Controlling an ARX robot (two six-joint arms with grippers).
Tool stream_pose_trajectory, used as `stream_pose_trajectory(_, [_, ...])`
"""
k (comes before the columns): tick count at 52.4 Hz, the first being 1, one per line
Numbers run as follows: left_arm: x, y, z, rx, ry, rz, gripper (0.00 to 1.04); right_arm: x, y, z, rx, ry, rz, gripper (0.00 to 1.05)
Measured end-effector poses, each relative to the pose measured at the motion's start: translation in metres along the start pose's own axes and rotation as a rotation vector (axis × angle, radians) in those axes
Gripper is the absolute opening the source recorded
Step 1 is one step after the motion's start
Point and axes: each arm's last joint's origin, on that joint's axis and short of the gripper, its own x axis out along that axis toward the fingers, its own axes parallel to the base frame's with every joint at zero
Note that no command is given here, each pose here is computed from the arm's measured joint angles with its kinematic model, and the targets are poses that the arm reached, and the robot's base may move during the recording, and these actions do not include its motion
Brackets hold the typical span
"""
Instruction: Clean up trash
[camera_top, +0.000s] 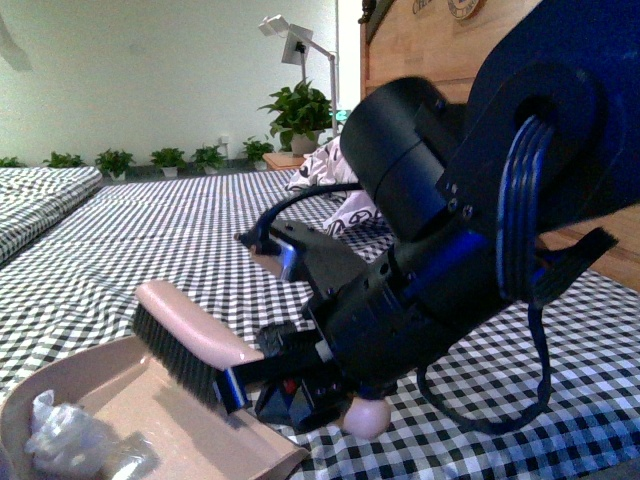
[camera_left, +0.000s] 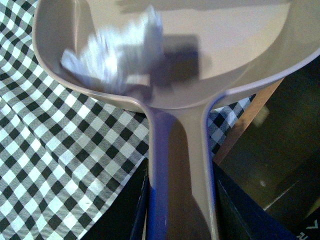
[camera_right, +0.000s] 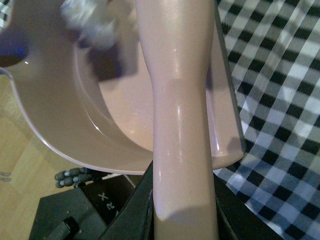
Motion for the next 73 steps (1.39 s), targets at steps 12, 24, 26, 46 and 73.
stream_pose_trajectory(12, [0.000,0.000,0.000,0.000,-0.001,-0.001,0.29,-0.018,-0.027,0.005,0.028,-0.052,-0.139,0.19])
stream_pose_trajectory(24, [0.000,0.000,0.000,0.000,-0.001,-0.001,0.29,-0.033,-0.051,0.008,0.064,-0.116,-0.282,0.19])
stream_pose_trajectory(26, [0.000,0.000,0.000,0.000,-0.001,-0.001,0.29,-0.038,-0.054,0.009,0.077,-0.134,-0.299,0.19])
stream_pose_trajectory(46, [-0.011,0.005,0.011,-0.206,-0.222,0.277,0.29,-0.167,-0.099,-0.005,0.276,-0.421,-0.476,0.19])
stream_pose_trajectory(73, [-0.077,-0.002,0.057,-0.350,-0.320,0.836,0.29,-0.299,-0.024,-0.038,0.285,-0.700,-0.317,0.19])
